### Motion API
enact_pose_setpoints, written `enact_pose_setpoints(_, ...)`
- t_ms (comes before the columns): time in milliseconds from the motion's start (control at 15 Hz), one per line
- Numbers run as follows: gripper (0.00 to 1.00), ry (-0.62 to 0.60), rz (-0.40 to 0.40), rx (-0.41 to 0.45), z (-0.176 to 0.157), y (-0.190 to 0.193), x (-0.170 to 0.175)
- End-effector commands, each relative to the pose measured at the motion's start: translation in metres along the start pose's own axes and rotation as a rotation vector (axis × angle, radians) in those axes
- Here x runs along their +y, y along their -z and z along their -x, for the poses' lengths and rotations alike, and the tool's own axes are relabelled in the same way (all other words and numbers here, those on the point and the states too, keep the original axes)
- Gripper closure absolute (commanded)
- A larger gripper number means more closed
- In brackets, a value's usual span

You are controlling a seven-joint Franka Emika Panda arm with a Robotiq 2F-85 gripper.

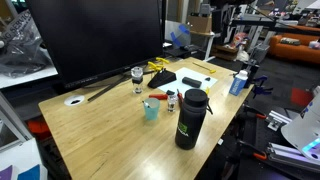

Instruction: Move the screwdriver in front forwards

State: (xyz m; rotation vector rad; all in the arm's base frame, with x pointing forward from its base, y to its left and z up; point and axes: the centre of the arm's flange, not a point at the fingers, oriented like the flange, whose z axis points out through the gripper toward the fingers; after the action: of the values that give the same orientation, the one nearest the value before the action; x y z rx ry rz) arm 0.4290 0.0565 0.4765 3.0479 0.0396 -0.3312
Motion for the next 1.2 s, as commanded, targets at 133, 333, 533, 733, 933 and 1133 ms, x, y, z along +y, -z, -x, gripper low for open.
enact_pose_setpoints(133,0.0,-0.016,-0.036,0.01,-0.008,-0.007,0.005)
enact_pose_setpoints(333,0.0,-0.054,-0.084,0.027,-0.023,-0.027,0.018)
enact_pose_setpoints(533,0.0,-0.108,-0.187,0.005,-0.04,-0.051,0.033)
enact_pose_setpoints(733,0.0,-0.099,-0.14,-0.016,-0.036,-0.052,0.031)
enact_pose_setpoints(933,0.0,-0.092,-0.137,-0.005,-0.034,-0.047,0.027)
enact_pose_setpoints(1133,0.0,-0.092,-0.137,-0.004,-0.034,-0.047,0.027)
